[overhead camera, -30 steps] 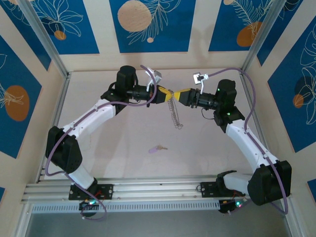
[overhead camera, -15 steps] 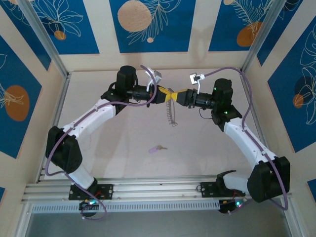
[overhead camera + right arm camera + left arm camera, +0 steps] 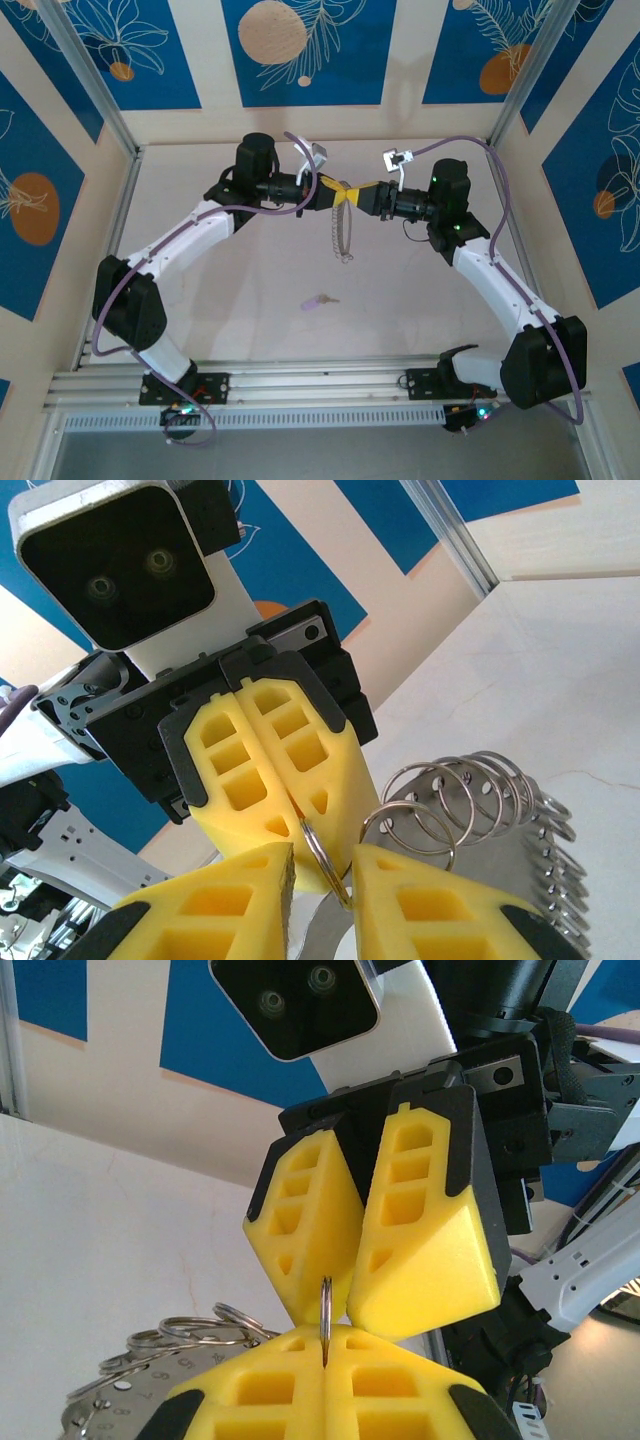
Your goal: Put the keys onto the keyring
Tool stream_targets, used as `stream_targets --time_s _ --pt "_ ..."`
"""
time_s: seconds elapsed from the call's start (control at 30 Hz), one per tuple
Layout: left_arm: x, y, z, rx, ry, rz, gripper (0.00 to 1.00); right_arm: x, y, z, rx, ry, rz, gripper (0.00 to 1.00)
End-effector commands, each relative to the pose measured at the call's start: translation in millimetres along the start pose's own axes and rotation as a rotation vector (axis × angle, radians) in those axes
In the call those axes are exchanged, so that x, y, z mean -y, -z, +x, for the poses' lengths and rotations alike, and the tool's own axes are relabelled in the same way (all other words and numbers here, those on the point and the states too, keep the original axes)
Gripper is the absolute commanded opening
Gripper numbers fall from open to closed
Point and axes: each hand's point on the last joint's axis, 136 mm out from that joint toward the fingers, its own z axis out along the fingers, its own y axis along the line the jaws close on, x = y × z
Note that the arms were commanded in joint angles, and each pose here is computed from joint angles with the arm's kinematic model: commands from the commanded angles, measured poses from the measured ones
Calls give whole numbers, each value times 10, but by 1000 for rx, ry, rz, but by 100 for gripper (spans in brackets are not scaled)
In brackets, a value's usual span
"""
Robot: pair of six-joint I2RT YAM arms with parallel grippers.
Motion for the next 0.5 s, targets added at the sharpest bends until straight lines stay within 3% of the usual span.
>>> stream_targets --time_s 0.0,0.3,0.47 --pt "67 19 -132 17 -39 40 0 -103 56 -115 18 37 -3 24" --pt "64 13 -123 10 -37 44 0 -95 65 -128 23 38 2 19" --pt "64 6 -115 6 -33 46 0 -114 60 -126 19 41 -6 8"
